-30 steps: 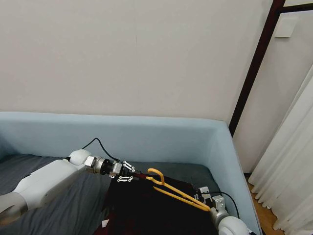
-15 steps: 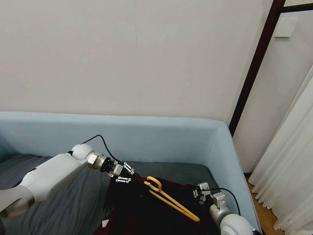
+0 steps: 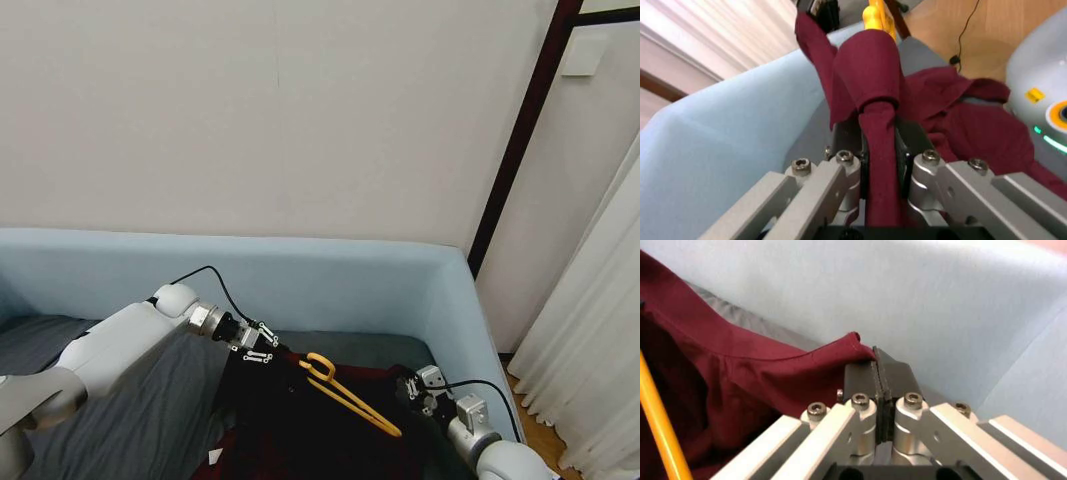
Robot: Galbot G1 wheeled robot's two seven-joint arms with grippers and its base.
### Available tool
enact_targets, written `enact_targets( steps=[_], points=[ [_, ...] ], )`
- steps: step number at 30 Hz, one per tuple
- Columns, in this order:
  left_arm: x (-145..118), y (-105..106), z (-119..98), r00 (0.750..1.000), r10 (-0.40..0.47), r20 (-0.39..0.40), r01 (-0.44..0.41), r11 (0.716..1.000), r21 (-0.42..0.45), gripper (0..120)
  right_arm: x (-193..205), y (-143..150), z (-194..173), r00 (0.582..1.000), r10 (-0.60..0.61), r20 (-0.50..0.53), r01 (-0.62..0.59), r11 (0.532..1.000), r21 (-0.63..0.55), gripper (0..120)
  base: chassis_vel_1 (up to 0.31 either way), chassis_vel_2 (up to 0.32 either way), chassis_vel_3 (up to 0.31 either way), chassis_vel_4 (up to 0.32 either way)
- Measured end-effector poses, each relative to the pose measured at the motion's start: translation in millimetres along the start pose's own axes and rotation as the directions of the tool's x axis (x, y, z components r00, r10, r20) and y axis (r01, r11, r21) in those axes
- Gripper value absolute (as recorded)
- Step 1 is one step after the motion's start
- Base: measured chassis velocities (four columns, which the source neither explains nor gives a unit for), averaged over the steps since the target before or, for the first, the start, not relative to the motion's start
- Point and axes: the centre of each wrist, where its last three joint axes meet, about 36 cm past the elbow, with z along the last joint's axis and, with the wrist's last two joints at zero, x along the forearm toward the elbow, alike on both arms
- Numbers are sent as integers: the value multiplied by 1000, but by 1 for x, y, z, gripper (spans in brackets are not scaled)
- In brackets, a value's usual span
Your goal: Pick up the clothes from the sofa and hang them on the clothes hanger.
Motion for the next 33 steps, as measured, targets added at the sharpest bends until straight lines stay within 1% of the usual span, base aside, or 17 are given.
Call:
enact_targets(
  steps=[2,4,6,8,9,13,15,17,22,23,25,29,33],
  points=[
    [4,7,-4,999,-7,-33,7,1000,-19,8,3,-2,1,1000,-5,15,4,999,41,0,0,0,0,0],
    [6,11,-6,999,-7,-49,6,1000,-31,8,4,-2,2,1000,-5,15,5,999,50,0,0,0,0,0],
    [9,20,-12,996,-4,-84,-1,998,-58,8,5,0,5,1000,-7,16,6,998,66,0,0,0,0,0],
    [10,28,-16,993,-7,-119,-3,997,-83,8,5,1,6,1000,-8,21,7,997,70,0,0,0,0,0],
    [10,28,-16,993,-7,-119,-3,997,-83,8,5,1,6,1000,-8,21,7,997,70,0,0,0,0,0],
    [12,41,-24,983,17,-180,-39,992,-122,8,4,3,8,1000,-6,21,5,998,68,0,0,0,0,0],
    [13,43,-25,982,13,-189,-38,991,-128,8,4,3,8,1000,-5,21,4,998,69,0,0,0,0,0],
    [15,43,-26,980,-14,-201,-14,990,-137,8,5,4,8,1000,-8,24,6,997,72,0,0,0,0,0],
    [17,45,-28,972,-45,-232,11,989,-149,8,8,9,8,999,-19,36,16,996,85,0,0,0,0,0],
    [17,46,-30,967,-45,-251,6,988,-155,8,9,11,11,999,-26,42,22,995,100,0,0,0,0,0],
    [16,47,-30,965,-41,-257,0,988,-158,8,9,11,12,999,-29,43,24,994,105,0,0,0,0,0],
    [8,62,-37,949,3,-316,-70,977,-200,8,7,14,17,997,-41,58,32,990,140,0,0,0,0,0],
    [2,66,-38,947,-14,-320,-58,975,-215,8,9,17,15,996,-50,70,39,989,140,0,0,0,0,0]
  ],
)
